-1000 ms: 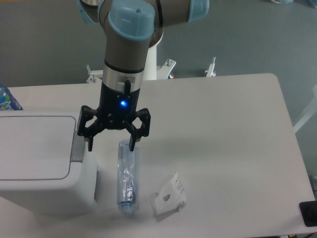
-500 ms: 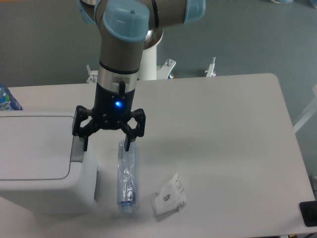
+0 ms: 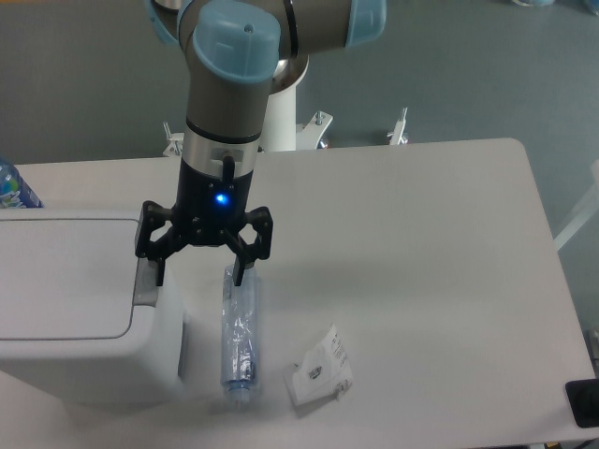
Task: Open the trash can
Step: 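Lower the gripper finger onto the lid edge and press it, then lift the gripper up away from the trash can, lid swinging open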
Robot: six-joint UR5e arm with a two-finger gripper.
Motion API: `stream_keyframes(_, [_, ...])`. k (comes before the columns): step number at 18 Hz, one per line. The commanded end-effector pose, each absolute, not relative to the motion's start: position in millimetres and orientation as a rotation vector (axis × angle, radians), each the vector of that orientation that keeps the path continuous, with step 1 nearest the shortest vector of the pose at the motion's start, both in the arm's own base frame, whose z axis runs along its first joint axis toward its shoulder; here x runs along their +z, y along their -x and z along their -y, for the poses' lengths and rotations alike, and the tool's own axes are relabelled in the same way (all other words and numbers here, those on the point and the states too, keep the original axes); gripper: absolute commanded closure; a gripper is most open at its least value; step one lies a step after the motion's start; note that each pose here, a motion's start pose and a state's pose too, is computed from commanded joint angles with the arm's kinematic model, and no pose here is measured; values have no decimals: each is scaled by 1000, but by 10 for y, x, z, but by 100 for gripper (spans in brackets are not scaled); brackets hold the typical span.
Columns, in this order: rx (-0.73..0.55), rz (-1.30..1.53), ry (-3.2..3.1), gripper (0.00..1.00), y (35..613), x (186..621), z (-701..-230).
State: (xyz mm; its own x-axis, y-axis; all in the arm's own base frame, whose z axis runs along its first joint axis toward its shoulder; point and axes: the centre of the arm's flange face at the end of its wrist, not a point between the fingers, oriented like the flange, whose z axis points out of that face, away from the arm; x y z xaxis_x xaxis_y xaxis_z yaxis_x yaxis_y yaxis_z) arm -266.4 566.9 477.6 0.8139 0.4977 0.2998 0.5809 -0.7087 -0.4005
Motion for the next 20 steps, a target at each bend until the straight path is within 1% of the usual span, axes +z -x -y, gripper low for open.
stream_keyframes(20, [-236, 797, 2519, 0, 2651, 4736, -5682])
